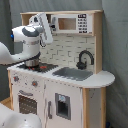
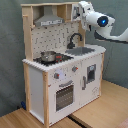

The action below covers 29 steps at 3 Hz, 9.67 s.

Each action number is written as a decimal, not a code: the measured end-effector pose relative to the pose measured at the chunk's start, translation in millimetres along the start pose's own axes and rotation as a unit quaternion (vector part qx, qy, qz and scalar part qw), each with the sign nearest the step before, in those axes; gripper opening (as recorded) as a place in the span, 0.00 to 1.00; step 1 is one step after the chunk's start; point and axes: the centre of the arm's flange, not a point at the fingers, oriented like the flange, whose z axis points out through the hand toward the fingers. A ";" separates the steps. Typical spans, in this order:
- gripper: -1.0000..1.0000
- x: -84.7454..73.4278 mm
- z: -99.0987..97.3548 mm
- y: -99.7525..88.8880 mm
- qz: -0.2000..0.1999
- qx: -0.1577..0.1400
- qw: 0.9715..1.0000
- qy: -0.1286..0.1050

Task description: Play with the kitchen

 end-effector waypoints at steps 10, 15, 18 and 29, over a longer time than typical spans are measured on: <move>1.00 88.3 -97.7 -63.5 -0.189 -0.054 0.979 0.053; 1.00 66.3 -237.5 -239.4 -0.363 -0.102 0.917 0.127; 1.00 -5.3 -259.8 -307.6 -0.363 -0.031 0.919 0.150; 1.00 -134.5 -193.3 -311.3 -0.151 0.123 0.970 0.146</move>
